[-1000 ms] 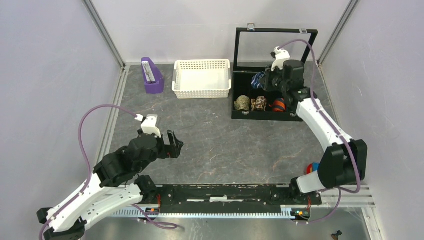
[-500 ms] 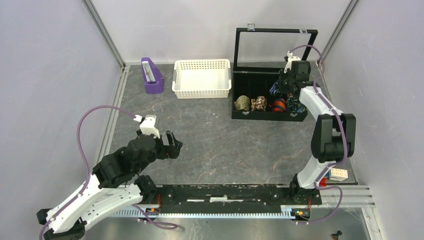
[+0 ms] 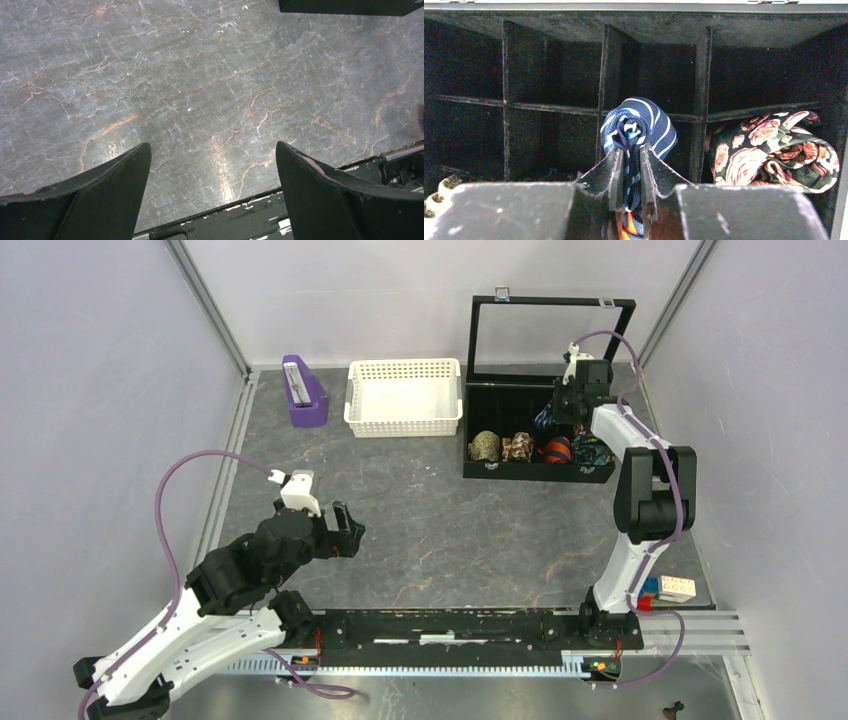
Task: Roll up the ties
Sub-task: Place the tie in the storage box.
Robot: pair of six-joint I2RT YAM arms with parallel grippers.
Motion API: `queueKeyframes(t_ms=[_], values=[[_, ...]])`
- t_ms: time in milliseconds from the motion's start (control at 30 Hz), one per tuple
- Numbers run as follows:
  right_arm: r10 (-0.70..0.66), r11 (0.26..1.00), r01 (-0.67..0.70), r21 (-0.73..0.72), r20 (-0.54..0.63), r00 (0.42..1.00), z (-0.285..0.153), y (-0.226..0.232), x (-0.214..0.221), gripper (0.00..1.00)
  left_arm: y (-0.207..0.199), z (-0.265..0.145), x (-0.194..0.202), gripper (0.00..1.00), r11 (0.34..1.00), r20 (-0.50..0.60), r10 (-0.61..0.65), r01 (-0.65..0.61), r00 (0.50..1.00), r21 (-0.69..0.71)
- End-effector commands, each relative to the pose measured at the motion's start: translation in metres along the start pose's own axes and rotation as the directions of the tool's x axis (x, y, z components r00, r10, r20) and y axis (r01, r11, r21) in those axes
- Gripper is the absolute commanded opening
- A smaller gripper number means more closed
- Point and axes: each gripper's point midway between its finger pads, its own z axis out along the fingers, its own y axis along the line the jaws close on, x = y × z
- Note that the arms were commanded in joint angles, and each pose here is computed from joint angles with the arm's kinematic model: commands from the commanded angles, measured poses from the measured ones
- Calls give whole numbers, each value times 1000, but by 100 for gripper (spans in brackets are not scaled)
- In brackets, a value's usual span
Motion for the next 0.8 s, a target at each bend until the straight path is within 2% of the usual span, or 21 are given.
queueKeyframes(t_ms=[0,100,167,467,767], values=[[11,1000,-11,-9,22,1000,8,0,-5,0,-1,0,-6,100,1000,14,-16,16,1000,-8],[8,1000,-8,1,12,1000,12,-3,3,0,-1,0,-6,100,1000,14,-16,16,1000,-8],[27,999,-27,38,4,1000,10,-22,7,0,-1,0,-6,100,1000,14,-15,16,1000,-9],[30,998,-31,46,20,999,-19,-23,32,0,-2,1,-6,100,1000,9,-12,12,1000,-11],[26,999,-27,25,32,999,-23,-19,26,0,-2,2,-5,100,1000,3,-8,8,1000,-12]])
